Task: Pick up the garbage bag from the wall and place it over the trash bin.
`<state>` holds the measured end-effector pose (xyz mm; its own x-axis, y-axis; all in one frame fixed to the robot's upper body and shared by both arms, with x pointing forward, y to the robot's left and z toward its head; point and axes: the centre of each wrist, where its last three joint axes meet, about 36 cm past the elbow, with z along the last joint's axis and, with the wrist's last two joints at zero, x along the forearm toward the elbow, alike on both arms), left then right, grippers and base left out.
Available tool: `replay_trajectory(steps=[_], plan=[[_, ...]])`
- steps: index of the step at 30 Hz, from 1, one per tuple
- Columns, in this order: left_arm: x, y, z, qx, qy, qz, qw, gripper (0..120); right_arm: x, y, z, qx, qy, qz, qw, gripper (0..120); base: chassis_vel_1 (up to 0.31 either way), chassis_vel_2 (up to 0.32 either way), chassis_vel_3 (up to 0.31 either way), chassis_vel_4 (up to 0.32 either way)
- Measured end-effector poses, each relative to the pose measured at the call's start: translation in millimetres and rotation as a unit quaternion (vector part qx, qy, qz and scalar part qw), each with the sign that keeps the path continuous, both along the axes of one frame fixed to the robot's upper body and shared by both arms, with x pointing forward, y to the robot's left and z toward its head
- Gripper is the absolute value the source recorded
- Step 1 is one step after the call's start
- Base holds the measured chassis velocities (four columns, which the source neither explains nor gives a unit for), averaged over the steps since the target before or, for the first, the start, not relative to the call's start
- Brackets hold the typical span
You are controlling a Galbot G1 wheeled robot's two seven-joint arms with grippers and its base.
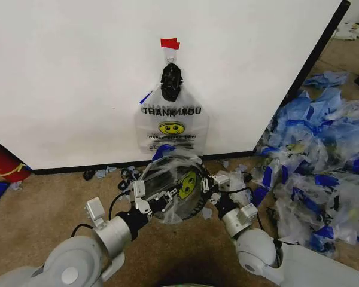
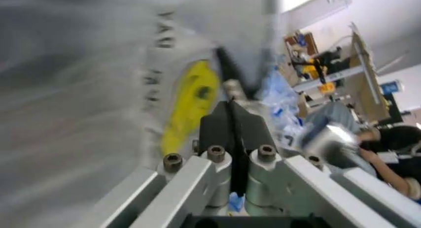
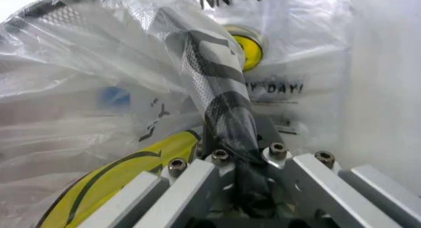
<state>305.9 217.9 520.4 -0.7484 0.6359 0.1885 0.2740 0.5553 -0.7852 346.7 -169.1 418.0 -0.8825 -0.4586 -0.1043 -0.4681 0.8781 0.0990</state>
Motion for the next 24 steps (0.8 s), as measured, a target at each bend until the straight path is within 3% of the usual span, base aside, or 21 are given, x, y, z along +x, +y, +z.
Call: replay_trajectory(steps=[5, 12, 24], plan=[[5, -2, -13, -0.002, 0.012, 0.01, 0.9999, 0, -5, -1, 5, 0.001, -0.002, 0.006, 1.0, 0, 0.0, 0.0, 0.0, 0.0], [15, -19, -36, -0.009, 0.037, 0.023, 0.999, 0, -12, -2, 6, -0.002, -0.006, 0.01, 1.0, 0, 0.0, 0.0, 0.0, 0.0], [36, -37, -44, -0.006, 0.049, 0.034, 0.9982, 0, -19, -8, 4, -0.015, -0.01, 0.009, 1.0, 0, 0.0, 0.0, 0.0, 0.0]])
